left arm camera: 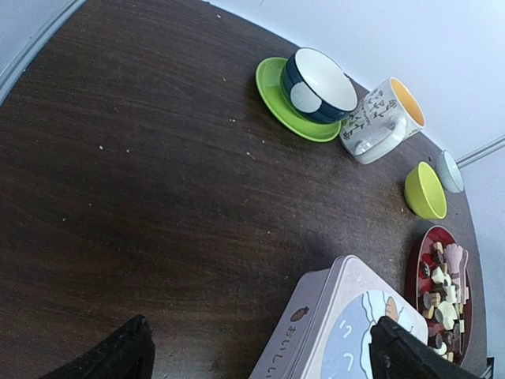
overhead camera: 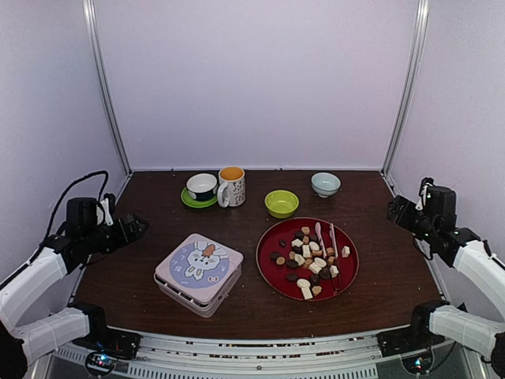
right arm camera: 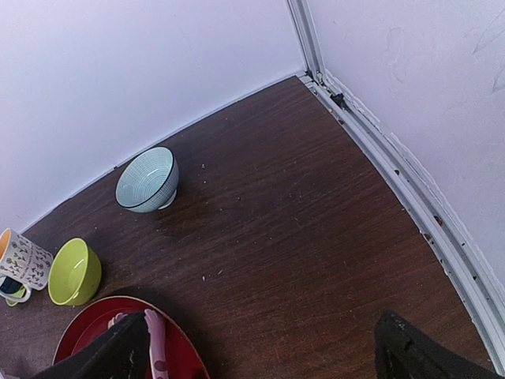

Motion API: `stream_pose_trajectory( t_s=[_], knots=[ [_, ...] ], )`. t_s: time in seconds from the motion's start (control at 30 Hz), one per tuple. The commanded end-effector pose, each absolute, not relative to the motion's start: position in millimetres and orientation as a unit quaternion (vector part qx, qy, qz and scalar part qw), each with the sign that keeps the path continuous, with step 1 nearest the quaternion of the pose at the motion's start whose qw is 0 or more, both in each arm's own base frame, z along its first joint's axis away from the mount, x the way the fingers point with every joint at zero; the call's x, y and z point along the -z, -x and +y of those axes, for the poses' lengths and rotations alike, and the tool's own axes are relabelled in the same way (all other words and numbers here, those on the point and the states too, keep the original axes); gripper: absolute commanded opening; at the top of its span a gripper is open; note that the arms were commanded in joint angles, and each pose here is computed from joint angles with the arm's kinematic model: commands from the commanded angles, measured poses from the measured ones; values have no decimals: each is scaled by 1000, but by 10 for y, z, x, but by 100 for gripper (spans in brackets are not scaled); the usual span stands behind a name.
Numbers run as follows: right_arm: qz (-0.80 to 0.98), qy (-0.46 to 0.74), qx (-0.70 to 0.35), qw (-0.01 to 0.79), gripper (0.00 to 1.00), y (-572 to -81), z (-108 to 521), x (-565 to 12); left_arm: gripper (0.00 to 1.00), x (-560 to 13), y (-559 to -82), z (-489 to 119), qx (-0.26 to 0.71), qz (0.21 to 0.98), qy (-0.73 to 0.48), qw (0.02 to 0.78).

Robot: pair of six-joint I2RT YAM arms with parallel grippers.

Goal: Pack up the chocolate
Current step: Move the box lid to the packing box.

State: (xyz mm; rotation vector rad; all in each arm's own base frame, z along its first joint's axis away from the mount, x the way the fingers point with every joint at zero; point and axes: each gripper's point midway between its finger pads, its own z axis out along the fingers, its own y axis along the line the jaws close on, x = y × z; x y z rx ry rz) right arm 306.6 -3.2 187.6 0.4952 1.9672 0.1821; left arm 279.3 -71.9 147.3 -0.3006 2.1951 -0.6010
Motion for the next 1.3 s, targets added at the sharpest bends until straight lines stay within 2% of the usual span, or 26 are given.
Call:
stream_pose_trajectory(
  t_s=[0.0, 0.3, 0.73, 1.27],
  knots=[
    [819, -205, -88, 529, 100, -3111, -1, -1881, 98, -1506, -2819, -807, 259, 870, 102, 408],
    [832, -197, -116, 506, 100, -3150, 116, -1752, 98, -1324, -2850, -1091, 326, 872, 68, 360],
    [844, -121, -285, 437, 100, -3130, 801, -1649, 98, -1125, -2807, -1394, 373, 877, 18, 302],
    [845, -16, -393, 362, 100, -2607, 2052, -1567, 98, -816, -2536, -1832, 393, 892, -37, 219]
  ],
)
